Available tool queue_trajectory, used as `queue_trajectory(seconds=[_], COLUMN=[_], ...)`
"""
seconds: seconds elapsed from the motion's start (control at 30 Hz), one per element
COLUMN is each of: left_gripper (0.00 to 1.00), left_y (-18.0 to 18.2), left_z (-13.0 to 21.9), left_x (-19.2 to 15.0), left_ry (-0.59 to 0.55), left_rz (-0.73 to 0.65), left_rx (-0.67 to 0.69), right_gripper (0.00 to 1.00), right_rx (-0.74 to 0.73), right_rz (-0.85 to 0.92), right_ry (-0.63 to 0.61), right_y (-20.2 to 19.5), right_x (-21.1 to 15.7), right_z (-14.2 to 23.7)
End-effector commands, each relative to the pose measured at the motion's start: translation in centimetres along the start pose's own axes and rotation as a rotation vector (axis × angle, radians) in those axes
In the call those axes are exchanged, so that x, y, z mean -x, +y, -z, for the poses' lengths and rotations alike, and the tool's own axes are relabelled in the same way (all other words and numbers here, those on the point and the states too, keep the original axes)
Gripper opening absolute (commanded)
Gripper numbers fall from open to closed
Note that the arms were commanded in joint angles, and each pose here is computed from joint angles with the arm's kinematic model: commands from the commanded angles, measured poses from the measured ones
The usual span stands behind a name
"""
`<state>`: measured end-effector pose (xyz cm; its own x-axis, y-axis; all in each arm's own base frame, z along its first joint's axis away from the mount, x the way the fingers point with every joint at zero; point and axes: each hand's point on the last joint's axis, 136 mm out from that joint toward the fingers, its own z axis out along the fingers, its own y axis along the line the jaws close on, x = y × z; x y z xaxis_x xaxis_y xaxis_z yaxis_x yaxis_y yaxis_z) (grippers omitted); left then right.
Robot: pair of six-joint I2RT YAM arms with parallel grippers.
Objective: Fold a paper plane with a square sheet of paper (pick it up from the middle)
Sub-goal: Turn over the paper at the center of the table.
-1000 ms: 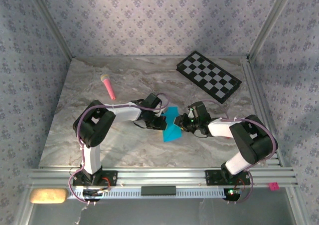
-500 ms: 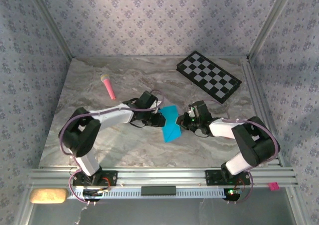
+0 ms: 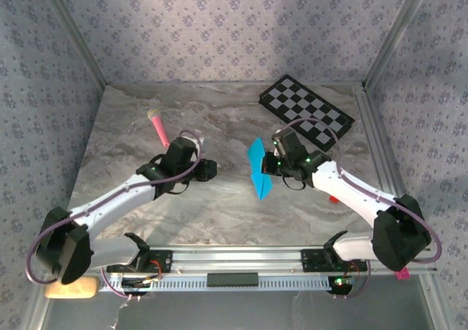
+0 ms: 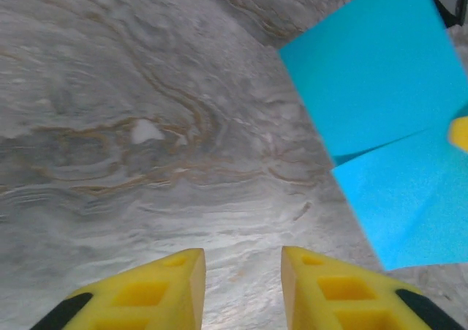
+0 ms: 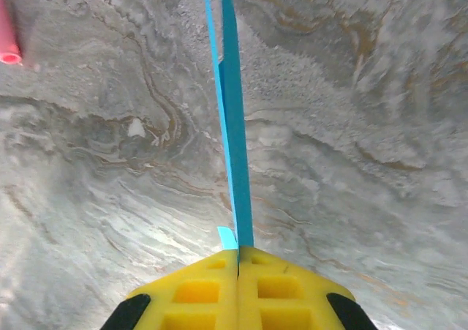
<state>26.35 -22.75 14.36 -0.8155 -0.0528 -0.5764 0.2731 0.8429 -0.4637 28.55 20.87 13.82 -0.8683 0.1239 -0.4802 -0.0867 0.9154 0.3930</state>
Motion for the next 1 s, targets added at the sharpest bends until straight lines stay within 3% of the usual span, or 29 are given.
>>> queue_trajectory(seconds=[0.0, 0.3, 0.57, 0.77, 0.97], left_gripper=[0.38, 0.49, 0.51, 0.51, 0.52], left_y=[1.5, 4.1, 5.9, 7.7, 9.7], left_z=[1.6, 4.0, 5.0, 6.9, 9.5], left_x=[1.6, 2.0, 2.6, 3.0, 2.9], left_ry=[-0.114, -0.18, -0.214, -0.278, -0.375], left_rz=[0.046, 0.092, 0.139, 0.178, 0.228], left_rx=[0.042, 0.084, 0.149, 0.228, 0.299], right_gripper=[0.04, 0.04, 0.01, 0.0, 0.02], right_rx=[-0.295, -0.604, -0.905, -0.892, -0.743], right_rz=[0.118, 0.254, 0.429, 0.519, 0.517], right_ry=[0.033, -0.053, -0.002, 0.095, 0.193], right_y=[-3.9, -4.4, -3.1, -0.2, 2.8], right_x=[-0.6, 1.9, 1.8, -0.7, -3.9], right_z=[2.4, 5.1, 3.5, -2.0, -6.6])
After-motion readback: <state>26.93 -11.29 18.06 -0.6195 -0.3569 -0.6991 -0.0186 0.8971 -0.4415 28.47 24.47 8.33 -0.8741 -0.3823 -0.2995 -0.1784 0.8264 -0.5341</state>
